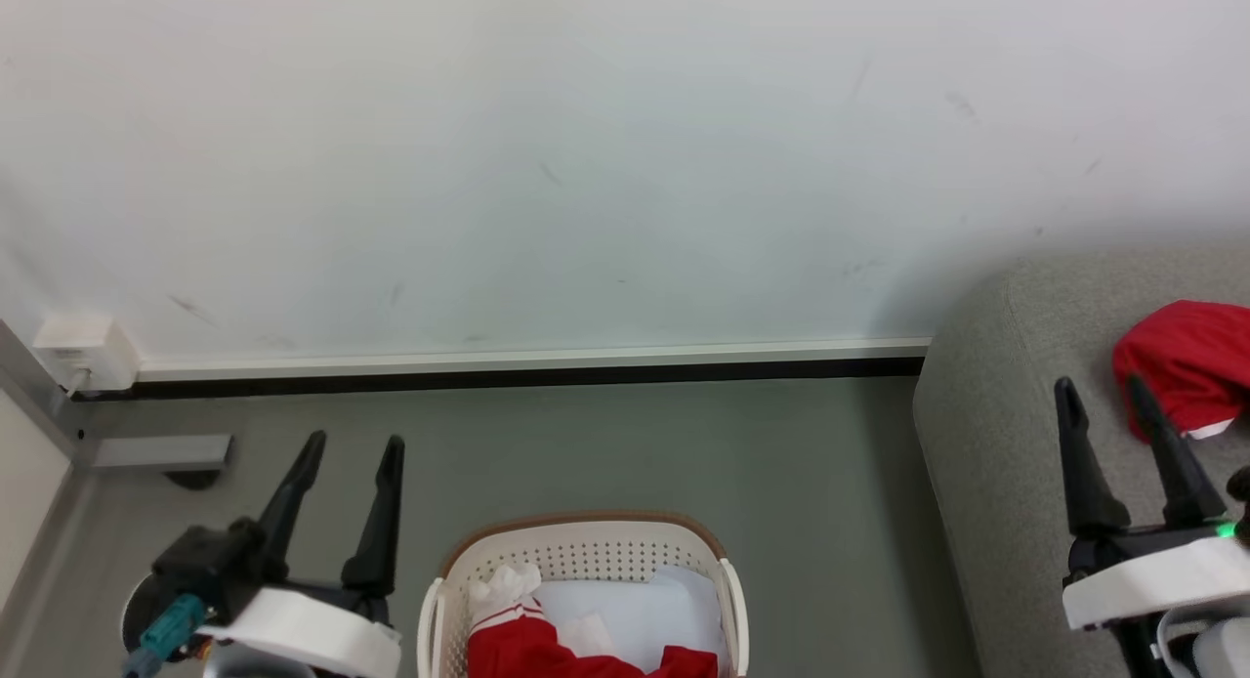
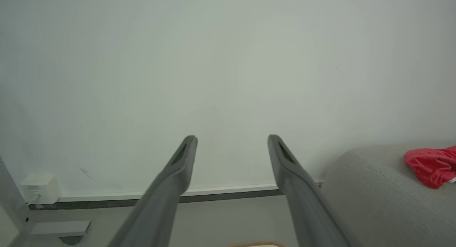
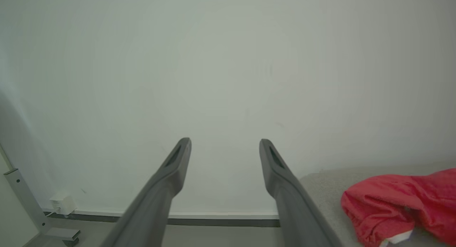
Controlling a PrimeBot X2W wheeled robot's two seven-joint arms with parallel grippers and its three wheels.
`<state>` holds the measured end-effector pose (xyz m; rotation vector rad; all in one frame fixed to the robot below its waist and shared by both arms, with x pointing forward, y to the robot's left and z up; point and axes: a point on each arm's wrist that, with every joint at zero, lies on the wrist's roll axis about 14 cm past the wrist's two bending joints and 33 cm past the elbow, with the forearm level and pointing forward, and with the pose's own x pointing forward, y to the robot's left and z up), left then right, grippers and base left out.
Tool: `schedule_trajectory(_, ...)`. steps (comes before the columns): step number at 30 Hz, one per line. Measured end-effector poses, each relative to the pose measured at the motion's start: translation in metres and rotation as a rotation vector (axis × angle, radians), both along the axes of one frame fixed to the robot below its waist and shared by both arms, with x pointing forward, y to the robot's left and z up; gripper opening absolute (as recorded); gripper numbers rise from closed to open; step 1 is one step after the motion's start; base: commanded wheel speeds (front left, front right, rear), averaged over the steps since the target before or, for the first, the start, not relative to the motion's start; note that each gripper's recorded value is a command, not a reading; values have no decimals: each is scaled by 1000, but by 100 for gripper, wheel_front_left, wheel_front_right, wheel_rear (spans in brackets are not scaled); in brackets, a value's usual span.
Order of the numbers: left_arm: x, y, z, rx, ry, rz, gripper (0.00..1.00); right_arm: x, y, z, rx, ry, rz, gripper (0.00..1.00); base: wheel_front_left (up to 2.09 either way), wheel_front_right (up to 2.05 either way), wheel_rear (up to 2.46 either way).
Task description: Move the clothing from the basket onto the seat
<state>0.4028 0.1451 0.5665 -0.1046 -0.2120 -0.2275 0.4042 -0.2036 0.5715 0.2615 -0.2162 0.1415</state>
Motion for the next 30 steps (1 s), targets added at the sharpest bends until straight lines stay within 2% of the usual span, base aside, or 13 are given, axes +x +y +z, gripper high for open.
schedule_trajectory(6,-9,20,-15,9,26,85,100,-15,9,-19,39,23,-39,100,0,0,0)
schedule_trajectory(15,-21,32,-33,-3,62,163,100,-33,30,-46,-9,83,-32,100,0,0,0)
schedule_trajectory(22,-25,18,-37,17,65,143,100,-34,45,-50,-42,93,11,100,0,0,0)
schedule_trajectory(30,-25,21,-43,24,81,142,100,-33,48,-51,-47,97,22,100,0,0,0)
